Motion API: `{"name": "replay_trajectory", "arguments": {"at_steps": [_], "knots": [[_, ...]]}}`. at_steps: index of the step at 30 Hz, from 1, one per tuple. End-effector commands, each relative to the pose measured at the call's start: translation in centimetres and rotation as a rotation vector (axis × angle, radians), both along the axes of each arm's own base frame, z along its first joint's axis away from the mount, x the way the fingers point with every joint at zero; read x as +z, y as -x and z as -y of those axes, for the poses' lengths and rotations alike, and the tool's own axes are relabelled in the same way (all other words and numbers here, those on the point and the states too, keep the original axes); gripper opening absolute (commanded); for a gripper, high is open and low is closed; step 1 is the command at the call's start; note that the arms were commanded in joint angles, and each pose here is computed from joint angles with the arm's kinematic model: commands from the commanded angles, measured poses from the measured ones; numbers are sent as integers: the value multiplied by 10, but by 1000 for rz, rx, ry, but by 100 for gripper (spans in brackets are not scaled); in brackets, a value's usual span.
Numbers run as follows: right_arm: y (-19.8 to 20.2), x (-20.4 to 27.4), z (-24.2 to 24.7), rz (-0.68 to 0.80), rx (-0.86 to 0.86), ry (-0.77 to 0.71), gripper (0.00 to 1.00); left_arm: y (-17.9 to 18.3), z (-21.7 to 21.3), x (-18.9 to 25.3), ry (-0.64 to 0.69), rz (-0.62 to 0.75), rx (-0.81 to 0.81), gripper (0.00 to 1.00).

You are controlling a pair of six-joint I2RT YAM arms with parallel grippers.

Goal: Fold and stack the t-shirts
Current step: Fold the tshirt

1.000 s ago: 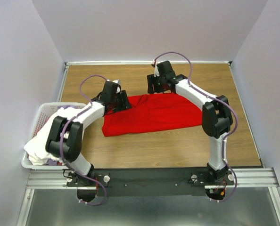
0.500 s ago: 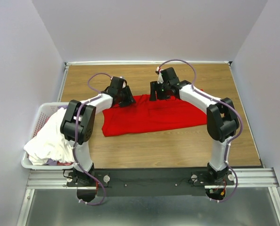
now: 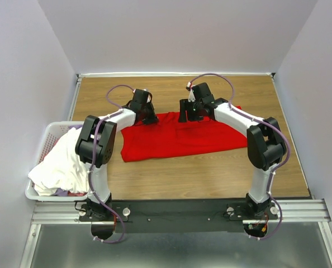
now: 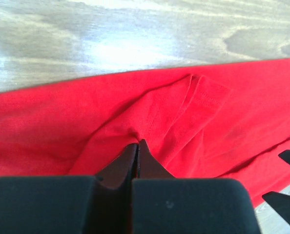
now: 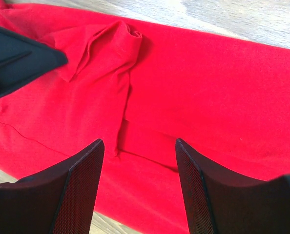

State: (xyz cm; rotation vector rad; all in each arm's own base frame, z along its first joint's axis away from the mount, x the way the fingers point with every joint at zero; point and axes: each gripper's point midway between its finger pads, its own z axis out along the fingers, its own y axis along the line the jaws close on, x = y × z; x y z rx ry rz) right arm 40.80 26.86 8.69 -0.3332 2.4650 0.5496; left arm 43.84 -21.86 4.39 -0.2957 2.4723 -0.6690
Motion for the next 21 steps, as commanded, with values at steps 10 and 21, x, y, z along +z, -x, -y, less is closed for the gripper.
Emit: {"name": "replay_trajectory", "arguments": {"at_steps": [10, 21], "knots": [[1, 15, -13, 23, 49, -62, 66, 35, -49, 46, -135, 47, -74, 0], [-2, 15, -36, -10, 112, -148, 62, 82, -54, 18, -129, -66, -215, 0]]}}
